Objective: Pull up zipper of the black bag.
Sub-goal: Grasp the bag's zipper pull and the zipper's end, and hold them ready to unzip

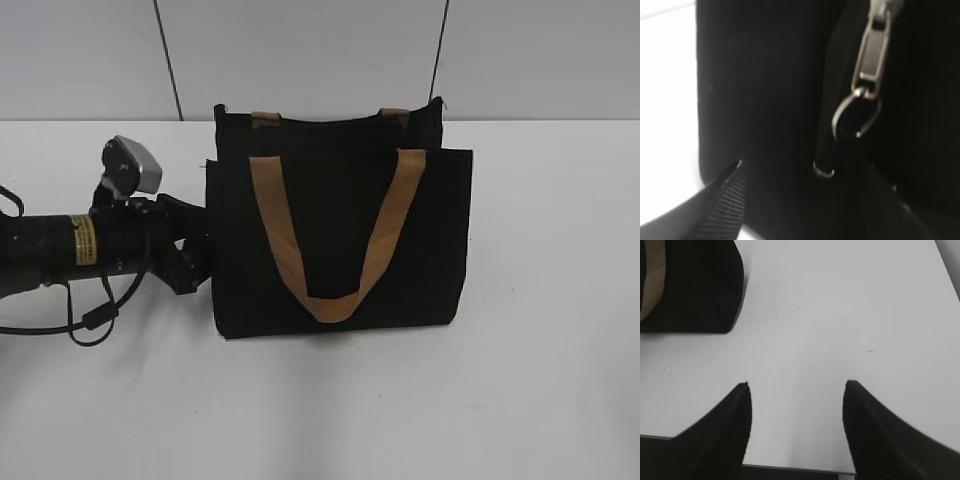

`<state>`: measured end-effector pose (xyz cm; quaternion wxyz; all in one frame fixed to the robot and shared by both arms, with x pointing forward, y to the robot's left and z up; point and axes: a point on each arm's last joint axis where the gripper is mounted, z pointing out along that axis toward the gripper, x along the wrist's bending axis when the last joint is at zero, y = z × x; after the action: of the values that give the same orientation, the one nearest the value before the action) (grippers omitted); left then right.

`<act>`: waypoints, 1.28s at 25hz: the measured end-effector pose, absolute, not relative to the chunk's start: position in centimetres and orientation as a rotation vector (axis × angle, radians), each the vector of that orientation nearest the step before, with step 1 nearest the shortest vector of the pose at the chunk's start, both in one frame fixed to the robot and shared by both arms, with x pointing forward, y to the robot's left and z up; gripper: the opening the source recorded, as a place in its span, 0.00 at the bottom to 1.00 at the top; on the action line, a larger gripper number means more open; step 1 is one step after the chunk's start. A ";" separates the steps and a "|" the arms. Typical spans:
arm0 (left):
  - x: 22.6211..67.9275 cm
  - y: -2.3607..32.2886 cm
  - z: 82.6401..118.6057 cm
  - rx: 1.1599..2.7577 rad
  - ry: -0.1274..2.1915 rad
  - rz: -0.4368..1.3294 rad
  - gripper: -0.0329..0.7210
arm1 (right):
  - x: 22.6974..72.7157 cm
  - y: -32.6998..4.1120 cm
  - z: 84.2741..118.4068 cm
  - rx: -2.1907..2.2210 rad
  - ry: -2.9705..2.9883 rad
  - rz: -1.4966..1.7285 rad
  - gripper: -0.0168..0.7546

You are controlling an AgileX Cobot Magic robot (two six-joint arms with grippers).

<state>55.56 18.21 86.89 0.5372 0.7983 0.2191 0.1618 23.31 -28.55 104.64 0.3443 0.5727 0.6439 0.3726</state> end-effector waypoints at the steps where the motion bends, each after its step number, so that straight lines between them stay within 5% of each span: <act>1: 55.7 18.0 87.0 1.898 0.511 0.387 0.73 | 23.3 -28.5 104.6 1.488 1.672 0.968 0.61; 10: 56.3 17.4 86.9 1.893 0.493 0.389 0.57 | 23.3 -28.5 104.6 1.488 1.672 0.968 0.61; 21: 56.3 17.4 87.0 1.893 0.491 0.392 0.10 | 23.3 -28.5 104.6 1.488 1.672 0.968 0.61; 27: 56.3 17.4 87.9 1.918 0.496 0.387 0.08 | 23.3 -28.5 104.6 1.488 1.672 0.968 0.61; 32: 55.3 18.0 92.2 1.905 0.538 0.444 0.08 | 23.3 -28.5 104.6 1.488 1.672 0.968 0.61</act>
<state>55.25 18.00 92.15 0.5283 0.7973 0.2252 0.1858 23.31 -28.55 104.64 0.3443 0.5727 0.6439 0.3726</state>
